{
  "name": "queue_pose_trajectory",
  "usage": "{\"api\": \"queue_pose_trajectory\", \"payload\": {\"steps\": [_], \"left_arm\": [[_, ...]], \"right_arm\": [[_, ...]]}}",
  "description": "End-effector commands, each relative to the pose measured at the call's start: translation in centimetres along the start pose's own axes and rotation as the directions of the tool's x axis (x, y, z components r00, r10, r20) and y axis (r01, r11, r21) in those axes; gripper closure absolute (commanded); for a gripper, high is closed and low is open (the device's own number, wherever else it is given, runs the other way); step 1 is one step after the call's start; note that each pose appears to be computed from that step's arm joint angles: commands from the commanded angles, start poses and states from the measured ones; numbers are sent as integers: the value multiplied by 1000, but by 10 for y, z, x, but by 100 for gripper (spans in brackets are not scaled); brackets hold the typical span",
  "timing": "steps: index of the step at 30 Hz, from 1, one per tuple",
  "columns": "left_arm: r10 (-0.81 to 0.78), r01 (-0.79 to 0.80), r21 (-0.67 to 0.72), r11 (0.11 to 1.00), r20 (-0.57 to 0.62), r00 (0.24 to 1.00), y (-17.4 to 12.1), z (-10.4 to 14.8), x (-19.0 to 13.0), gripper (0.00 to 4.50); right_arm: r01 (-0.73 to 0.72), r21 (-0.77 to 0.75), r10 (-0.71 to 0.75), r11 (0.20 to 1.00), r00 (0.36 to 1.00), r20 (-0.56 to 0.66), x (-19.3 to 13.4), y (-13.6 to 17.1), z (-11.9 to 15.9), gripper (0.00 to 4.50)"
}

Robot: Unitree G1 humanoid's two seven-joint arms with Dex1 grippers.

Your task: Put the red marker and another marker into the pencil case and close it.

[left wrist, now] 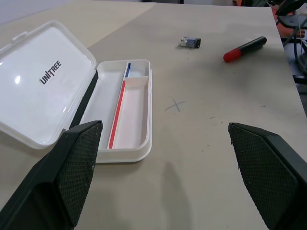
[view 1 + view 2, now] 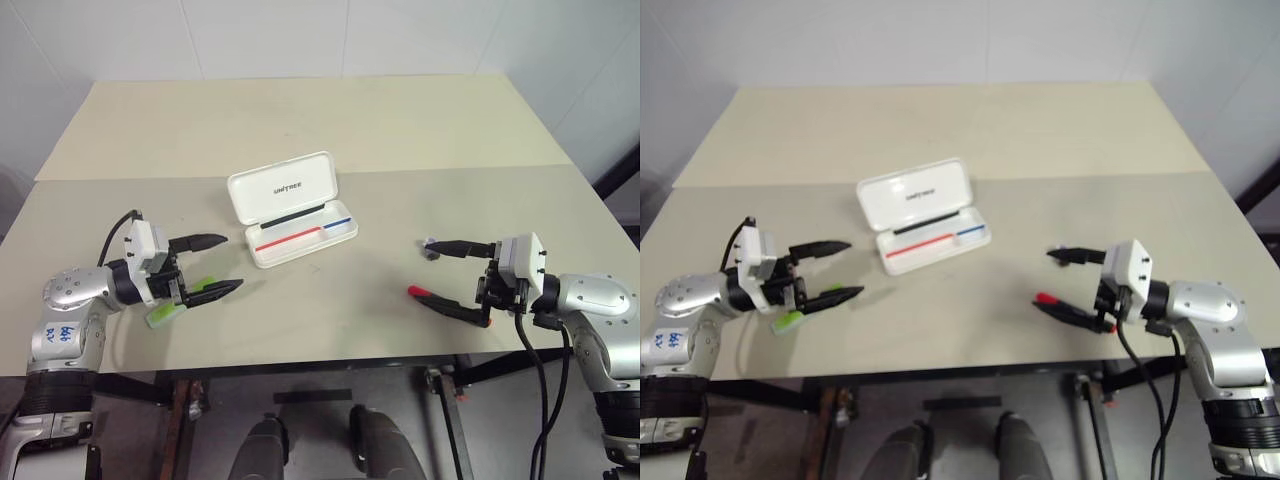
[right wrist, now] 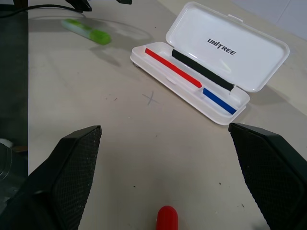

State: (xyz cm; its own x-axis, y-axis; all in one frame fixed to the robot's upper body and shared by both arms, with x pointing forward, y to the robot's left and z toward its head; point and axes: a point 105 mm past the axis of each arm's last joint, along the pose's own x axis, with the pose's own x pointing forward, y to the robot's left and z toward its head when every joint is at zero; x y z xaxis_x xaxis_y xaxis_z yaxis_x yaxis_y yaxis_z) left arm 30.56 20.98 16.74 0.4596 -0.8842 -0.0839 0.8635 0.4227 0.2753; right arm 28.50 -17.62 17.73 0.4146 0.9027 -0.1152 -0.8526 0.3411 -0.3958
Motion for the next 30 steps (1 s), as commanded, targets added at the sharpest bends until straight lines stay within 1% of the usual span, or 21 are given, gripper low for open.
{"api": "queue_pose_trajectory", "payload": {"steps": [1, 5, 12, 15, 18, 22, 26, 27, 29, 30], "left_arm": [[-22, 22, 38, 999, 1, 1000, 4, 10, 0, 2], [-65, 65, 26, 998, -12, 998, -1, 5, 6, 2], [-128, 130, 42, 991, -43, 991, -6, 1, 18, 2], [-107, 110, 59, 992, -49, 993, -1, 2, 25, 60], [-100, 105, 70, 992, -70, 992, -1, 0, 42, 154], [-77, 86, 89, 992, -99, 992, -2, -2, 63, 154], [-87, 94, 85, 992, -87, 992, 1, -2, 79, 154], [-73, 81, 88, 993, -90, 993, 4, -3, 81, 189], [-57, 67, 90, 994, -112, 992, 8, -6, 83, 245], [-45, 59, 113, 992, -122, 991, 11, -7, 84, 280]], "right_arm": [[-10, -46, 12, 999, 998, 59, 7, -5, 17, 0], [9, -20, -7, 1000, 997, 79, 12, -4, 15, 0], [-15, -35, 20, 999, 990, 137, 28, 6, 36, 0], [-35, -54, 43, 998, 985, 167, 37, 10, 47, 0], [-29, -65, 42, 997, 980, 195, 45, 8, 50, 0], [-27, -81, 45, 996, 974, 224, 52, 11, 58, 0], [-1, -98, 24, 995, 970, 241, 53, 10, 63, 0], [3, -99, 22, 995, 969, 245, 53, 10, 64, 0], [9, -101, 16, 995, 968, 249, 54, 11, 65, 0], [12, -101, 14, 995, 968, 250, 54, 12, 65, 0]]}}
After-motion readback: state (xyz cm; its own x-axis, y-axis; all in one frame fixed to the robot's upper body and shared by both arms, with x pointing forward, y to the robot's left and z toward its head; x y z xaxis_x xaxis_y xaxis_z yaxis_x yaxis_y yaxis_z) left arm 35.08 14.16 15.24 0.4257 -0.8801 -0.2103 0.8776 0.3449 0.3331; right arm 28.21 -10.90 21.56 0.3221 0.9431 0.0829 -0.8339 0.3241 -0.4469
